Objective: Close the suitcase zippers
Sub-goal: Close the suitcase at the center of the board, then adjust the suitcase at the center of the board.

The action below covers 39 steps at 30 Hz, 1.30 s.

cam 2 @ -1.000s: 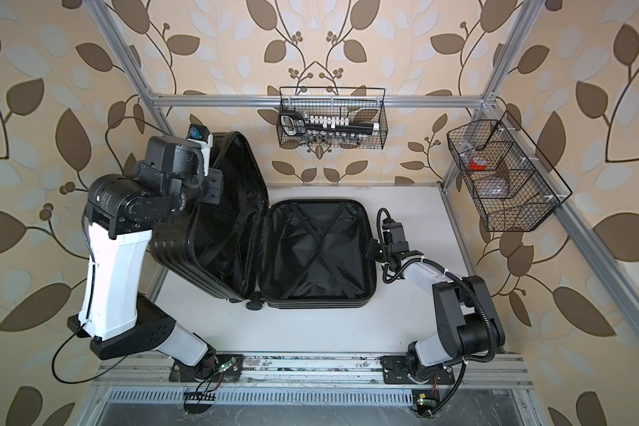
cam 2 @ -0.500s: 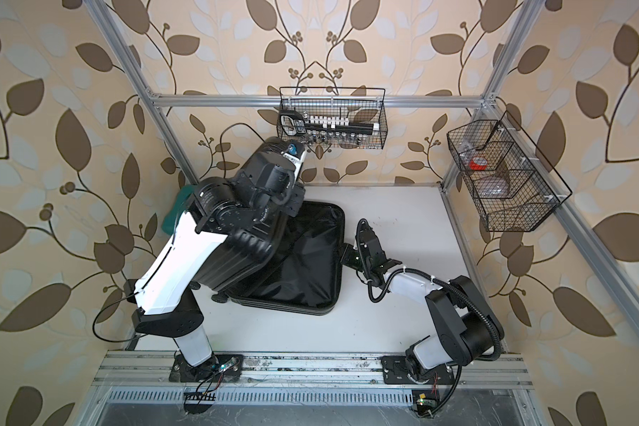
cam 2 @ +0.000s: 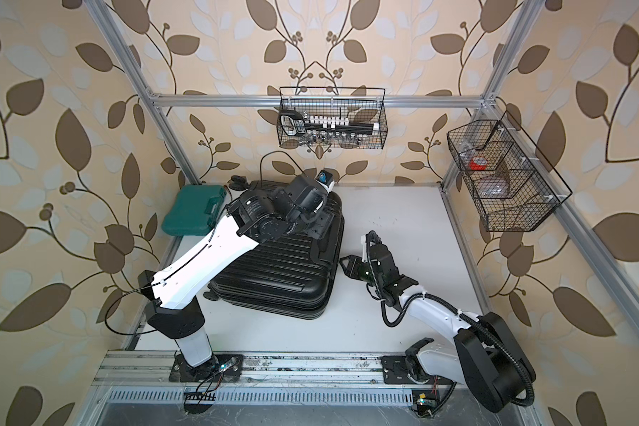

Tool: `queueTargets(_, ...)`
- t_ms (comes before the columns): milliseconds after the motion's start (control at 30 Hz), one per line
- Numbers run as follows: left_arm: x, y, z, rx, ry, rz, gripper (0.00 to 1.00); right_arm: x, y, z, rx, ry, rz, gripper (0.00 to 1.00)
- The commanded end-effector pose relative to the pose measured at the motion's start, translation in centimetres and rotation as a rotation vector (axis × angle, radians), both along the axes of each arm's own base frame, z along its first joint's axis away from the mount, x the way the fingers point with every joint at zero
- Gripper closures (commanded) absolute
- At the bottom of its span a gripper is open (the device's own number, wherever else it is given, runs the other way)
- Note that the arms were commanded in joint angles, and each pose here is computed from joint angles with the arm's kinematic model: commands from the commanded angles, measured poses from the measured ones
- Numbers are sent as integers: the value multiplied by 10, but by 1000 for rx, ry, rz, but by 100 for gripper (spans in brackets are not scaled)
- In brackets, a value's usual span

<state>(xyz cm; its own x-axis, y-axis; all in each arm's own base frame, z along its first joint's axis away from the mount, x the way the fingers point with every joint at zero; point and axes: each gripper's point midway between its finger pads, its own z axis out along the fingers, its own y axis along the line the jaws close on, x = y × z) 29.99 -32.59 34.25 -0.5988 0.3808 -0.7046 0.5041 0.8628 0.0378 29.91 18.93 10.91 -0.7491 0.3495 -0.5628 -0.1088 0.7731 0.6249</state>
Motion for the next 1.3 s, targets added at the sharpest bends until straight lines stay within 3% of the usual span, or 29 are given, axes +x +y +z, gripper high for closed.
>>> queueTargets(0, -9, -9, -5, -87, 70, -11, 35, -16, 13, -7, -12, -5, 85, 53)
queueTargets(233, -6, -19, -58, -36, 201, -3, 35, -24, 31, -11, -13, -13, 124, 53)
queueTargets(567, 14, -18, -125, 49, 310, 66, 39, -24, -14, -10, -171, -47, -33, 53)
queueTargets(800, 24, -31, -144, 92, 337, 28, 40, -24, -45, 8, -249, -96, -110, 51)
queueTargets(1033, 24, -41, -169, 151, 405, 3, 54, -16, -88, 32, -302, -106, -211, 50)
queueTargets(1133, 12, -56, -166, 119, 440, -79, 62, -12, -111, 43, -334, -105, -274, 50)
queueTargets(1267, -12, -78, -153, 68, 458, -224, 64, -8, -145, 47, -372, -74, -373, 47)
